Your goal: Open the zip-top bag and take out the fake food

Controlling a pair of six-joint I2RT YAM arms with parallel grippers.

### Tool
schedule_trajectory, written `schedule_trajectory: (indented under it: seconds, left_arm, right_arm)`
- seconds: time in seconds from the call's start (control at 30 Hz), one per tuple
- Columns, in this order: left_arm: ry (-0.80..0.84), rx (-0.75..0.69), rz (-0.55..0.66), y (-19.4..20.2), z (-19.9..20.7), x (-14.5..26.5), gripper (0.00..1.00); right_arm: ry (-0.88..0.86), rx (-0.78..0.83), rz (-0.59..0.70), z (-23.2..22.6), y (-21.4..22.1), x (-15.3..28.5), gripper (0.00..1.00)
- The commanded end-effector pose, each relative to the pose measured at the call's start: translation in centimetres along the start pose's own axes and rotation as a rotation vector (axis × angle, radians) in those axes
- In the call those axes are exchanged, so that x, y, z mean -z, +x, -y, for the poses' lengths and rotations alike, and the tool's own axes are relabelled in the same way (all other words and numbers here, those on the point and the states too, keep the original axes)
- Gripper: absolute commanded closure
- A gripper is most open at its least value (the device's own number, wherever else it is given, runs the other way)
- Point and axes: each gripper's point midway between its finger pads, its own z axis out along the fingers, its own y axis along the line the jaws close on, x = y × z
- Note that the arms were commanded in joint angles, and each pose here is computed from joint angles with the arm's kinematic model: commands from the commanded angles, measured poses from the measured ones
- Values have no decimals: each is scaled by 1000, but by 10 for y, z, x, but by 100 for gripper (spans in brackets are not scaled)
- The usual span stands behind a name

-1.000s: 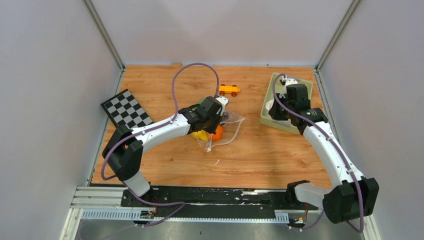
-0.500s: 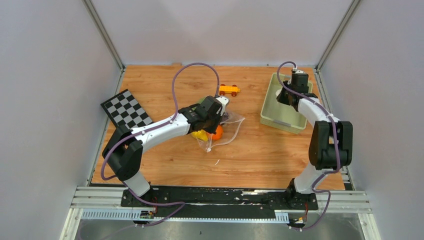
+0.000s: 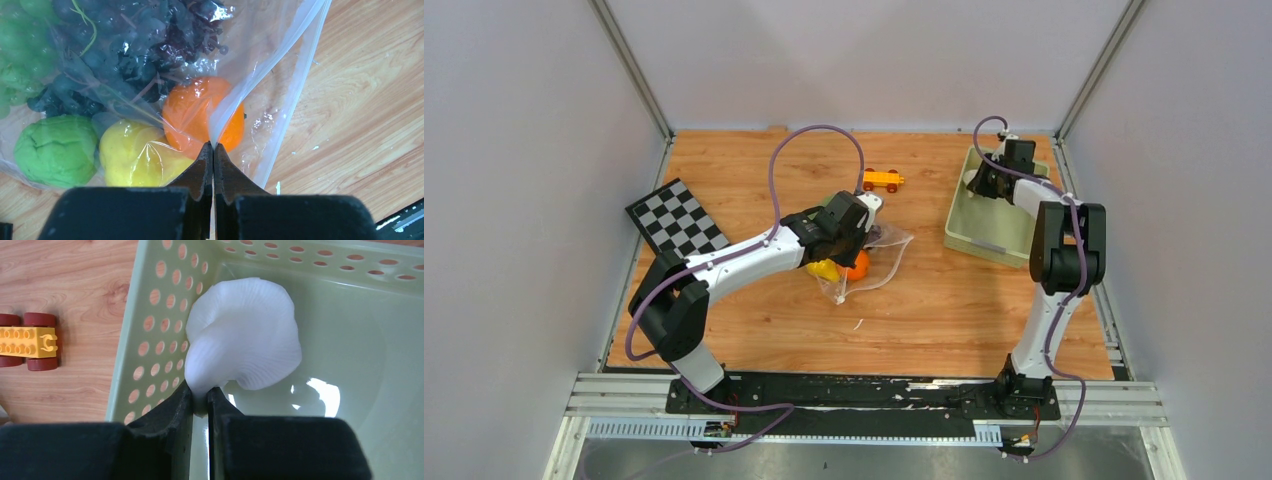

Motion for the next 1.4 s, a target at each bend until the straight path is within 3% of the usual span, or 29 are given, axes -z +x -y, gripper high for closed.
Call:
schedule_trajectory:
  seconds: [0.0,0.13,0.47,0.6,0.87,1.13,1.2,1.37]
  left_arm:
    - [13,-10,39,-18,2,6,100]
    - [16,-10,34,-17,2,5,100]
    - [30,-7,33,-17,5,5,100]
    - [39,-4,34,-18,7,6,100]
    - [81,10,23,-16,15,4,100]
    - [94,16,42,-20,17,10,100]
    - [94,15,46,-21,16,12,100]
    - [96,11,51,-23,17,14,100]
  right_arm:
    - [-77,44,68,-18,-27,-2,80]
    - [-45,56,60,-14,-29,6,51]
    - [1,44,117,-25,-33,73,28]
    - [-38,30,120,-49,-17,102,21]
    - [-227,-14,103,-119,27,165,17]
    - [-421,-21,10,-183,109,205,10]
    - [-473,-18,11,-198,130,212,2]
    - [-570,47,63,-224,168,221,2]
